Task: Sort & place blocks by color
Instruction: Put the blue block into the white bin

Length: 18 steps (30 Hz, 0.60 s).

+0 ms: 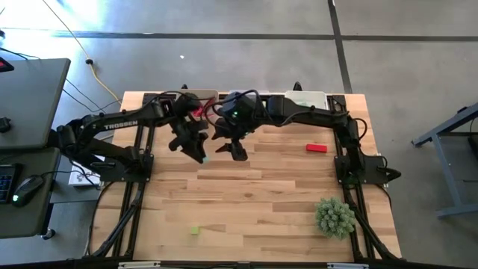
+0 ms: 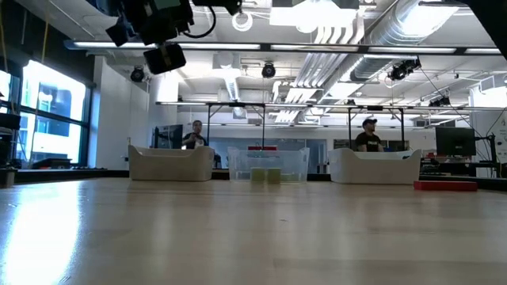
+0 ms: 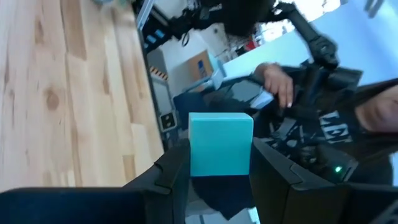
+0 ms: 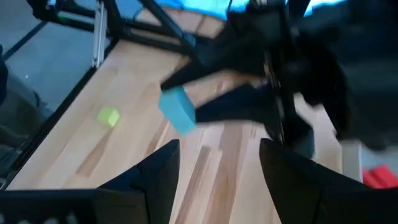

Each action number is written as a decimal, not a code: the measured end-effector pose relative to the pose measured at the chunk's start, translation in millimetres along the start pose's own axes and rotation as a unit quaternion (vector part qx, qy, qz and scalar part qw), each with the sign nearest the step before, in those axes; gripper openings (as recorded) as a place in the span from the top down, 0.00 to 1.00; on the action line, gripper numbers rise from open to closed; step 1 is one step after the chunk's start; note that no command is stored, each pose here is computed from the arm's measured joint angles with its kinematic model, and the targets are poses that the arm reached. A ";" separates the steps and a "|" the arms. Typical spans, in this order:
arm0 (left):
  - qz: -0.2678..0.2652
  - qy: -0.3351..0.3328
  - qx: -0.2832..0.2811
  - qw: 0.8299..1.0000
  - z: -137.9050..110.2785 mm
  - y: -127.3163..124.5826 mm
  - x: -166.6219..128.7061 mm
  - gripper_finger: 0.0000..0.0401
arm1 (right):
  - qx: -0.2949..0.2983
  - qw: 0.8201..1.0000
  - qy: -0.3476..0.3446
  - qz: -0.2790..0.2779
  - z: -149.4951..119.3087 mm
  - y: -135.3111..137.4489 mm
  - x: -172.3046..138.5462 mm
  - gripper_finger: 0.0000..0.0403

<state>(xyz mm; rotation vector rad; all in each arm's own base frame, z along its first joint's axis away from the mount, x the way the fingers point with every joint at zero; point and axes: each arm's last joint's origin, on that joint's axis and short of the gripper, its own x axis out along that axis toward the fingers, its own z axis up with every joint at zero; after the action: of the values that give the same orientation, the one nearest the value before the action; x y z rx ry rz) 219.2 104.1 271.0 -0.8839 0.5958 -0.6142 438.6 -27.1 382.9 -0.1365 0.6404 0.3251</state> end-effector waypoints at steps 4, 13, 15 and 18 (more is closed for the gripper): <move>-0.015 -0.019 0.012 1.000 8.7 -1.4 -5.0 0.73 | -0.014 0.999 -0.032 -0.007 7.2 0.8 0.6 0.48; -0.033 -0.048 0.036 0.998 23.5 -6.9 -12.4 0.73 | -0.006 0.999 -0.041 0.011 8.2 2.0 0.6 0.48; -0.033 -0.053 0.040 0.997 25.4 -7.8 -13.6 0.73 | -0.006 0.999 -0.041 0.012 8.3 2.0 0.6 0.48; -0.035 -0.059 0.052 0.996 28.5 -9.7 -14.4 0.72 | -0.007 0.999 -0.045 0.011 9.0 1.8 0.6 0.48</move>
<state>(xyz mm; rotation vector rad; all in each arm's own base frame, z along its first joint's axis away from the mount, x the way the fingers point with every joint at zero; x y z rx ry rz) 227.0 124.1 296.4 -0.8391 0.4242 -0.6465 443.5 -23.2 389.7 -0.1282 0.5511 0.3562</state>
